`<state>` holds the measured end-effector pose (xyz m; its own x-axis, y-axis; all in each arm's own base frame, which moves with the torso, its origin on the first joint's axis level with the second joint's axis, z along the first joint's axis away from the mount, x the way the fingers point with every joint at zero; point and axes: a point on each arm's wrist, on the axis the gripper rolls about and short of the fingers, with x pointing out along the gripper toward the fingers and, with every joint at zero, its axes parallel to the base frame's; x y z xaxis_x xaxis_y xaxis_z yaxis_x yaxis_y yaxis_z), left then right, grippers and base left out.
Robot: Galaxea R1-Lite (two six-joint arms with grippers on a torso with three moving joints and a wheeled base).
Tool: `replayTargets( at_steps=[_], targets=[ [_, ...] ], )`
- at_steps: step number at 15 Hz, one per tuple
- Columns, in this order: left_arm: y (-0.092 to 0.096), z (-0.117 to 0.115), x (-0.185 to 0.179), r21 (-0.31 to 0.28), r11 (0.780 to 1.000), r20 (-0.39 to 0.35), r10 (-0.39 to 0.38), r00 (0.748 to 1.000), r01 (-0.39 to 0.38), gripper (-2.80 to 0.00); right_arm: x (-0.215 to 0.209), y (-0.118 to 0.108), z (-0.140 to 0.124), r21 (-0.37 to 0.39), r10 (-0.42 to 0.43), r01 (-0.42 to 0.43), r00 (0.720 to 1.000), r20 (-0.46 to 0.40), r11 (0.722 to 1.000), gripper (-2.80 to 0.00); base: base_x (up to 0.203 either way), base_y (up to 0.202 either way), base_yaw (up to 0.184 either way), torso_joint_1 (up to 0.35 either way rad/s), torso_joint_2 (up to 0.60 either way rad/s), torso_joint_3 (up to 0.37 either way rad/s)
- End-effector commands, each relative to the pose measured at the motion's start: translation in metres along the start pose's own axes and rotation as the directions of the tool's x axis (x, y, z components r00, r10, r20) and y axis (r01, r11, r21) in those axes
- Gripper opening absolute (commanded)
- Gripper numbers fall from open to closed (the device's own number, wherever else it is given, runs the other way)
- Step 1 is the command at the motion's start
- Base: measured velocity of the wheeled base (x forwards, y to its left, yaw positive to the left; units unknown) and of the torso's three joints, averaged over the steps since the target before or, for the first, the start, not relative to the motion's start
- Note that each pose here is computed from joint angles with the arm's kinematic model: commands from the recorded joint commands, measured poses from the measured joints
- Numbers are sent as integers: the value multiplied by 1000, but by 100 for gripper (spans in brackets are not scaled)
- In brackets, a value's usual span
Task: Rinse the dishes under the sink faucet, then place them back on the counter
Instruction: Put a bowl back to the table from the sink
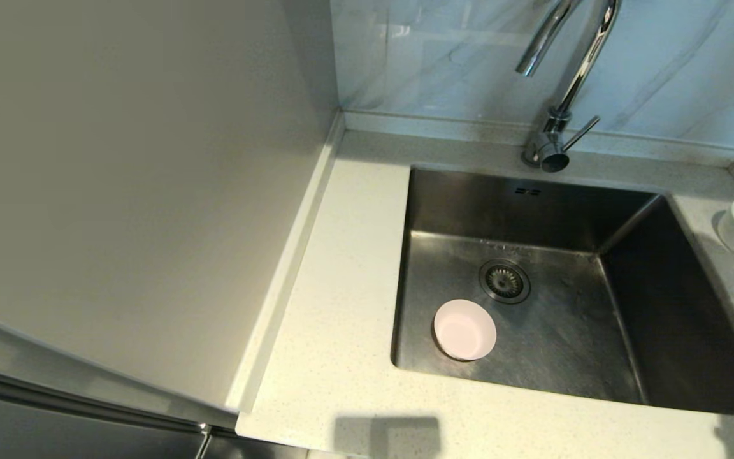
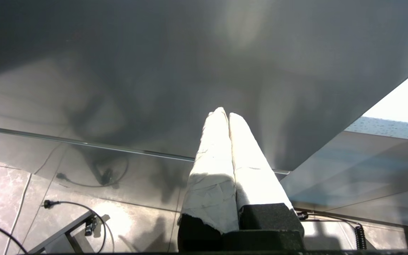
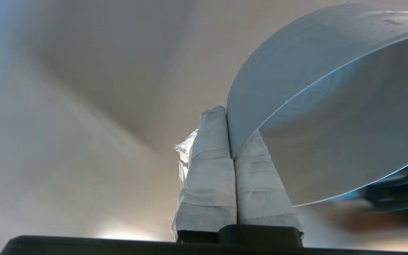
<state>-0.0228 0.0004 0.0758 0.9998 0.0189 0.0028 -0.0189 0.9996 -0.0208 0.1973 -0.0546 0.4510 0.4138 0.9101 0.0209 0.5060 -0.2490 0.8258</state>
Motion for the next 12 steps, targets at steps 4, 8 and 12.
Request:
replayTargets(
  at_steps=[4,8,12],
  targets=[
    [0,0,0,-1,1000,3,1,1000,-1,-280,-12,-18,23,18,16,-17,999,48,1000,-280,0,0,0,0,0,0],
    [0,0,0,-1,1000,3,1,1000,-1,-280,15,-8,-12,-238,-57,39,996,-70,971,-280,0,0,0,0,0,0],
    [0,0,0,-1,1000,3,1,1000,-1,-280,14,-13,-4,-360,-50,23,996,-67,933,-280,0,0,0,0,0,0]
  ],
)
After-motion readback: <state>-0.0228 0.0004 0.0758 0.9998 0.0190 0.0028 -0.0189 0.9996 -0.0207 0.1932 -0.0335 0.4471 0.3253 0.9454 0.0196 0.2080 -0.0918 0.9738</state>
